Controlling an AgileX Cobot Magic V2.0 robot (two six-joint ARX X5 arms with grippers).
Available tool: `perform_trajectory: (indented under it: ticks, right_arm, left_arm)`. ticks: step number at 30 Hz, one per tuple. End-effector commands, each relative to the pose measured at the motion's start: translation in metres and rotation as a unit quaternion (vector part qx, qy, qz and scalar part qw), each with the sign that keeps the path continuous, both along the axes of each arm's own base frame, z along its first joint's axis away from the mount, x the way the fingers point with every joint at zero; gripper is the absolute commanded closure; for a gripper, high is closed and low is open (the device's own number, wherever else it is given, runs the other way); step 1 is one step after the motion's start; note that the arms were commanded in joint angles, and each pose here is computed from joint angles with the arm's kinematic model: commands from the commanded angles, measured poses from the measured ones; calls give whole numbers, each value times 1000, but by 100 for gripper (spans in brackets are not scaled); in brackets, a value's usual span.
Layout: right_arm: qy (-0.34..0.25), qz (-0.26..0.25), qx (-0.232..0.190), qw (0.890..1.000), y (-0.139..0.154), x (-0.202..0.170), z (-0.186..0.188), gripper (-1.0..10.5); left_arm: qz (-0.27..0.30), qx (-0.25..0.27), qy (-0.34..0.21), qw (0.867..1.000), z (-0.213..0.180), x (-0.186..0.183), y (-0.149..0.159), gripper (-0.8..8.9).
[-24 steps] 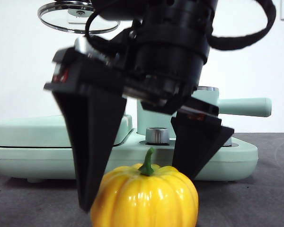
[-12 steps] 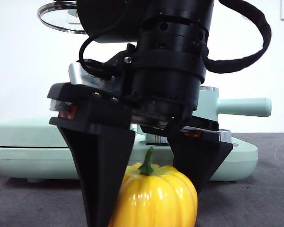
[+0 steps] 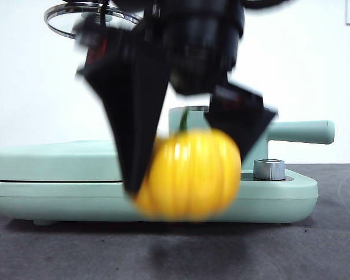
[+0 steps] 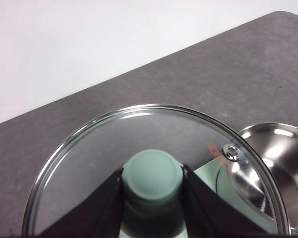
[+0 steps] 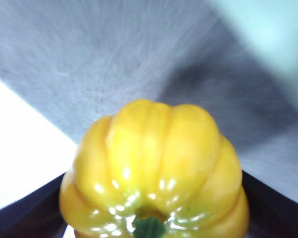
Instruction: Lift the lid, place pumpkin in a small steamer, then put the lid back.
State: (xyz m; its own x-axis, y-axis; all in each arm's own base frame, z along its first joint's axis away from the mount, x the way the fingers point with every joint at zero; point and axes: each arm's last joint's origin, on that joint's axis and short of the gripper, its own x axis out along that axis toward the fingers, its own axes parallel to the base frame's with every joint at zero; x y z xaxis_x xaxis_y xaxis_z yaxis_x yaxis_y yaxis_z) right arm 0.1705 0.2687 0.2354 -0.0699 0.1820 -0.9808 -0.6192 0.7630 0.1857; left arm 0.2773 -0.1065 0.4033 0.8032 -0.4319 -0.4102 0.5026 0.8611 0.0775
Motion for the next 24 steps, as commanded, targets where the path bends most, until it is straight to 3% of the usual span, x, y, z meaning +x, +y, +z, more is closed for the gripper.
perform_trajectory:
  ticks: [1,6,12,18,24]
  right_arm:
    - [-12,7,9,1000,-1,15,29,586]
    - [-65,-15,46,997,-17,50,76,587]
    - [-107,-64,50,991,-39,98,109,587]
    - [-120,-105,51,986,-52,149,111,587]
    - [-107,-126,34,986,-57,184,86,587]
  left_arm:
    - [0,-9,-32,999,14,-1,1,727]
    - [5,-9,-32,999,14,0,4,727]
    - [5,-9,-32,999,14,0,4,727]
    - [6,-9,-29,1000,14,0,4,727]
    - [6,-9,-29,1000,14,0,4,727]
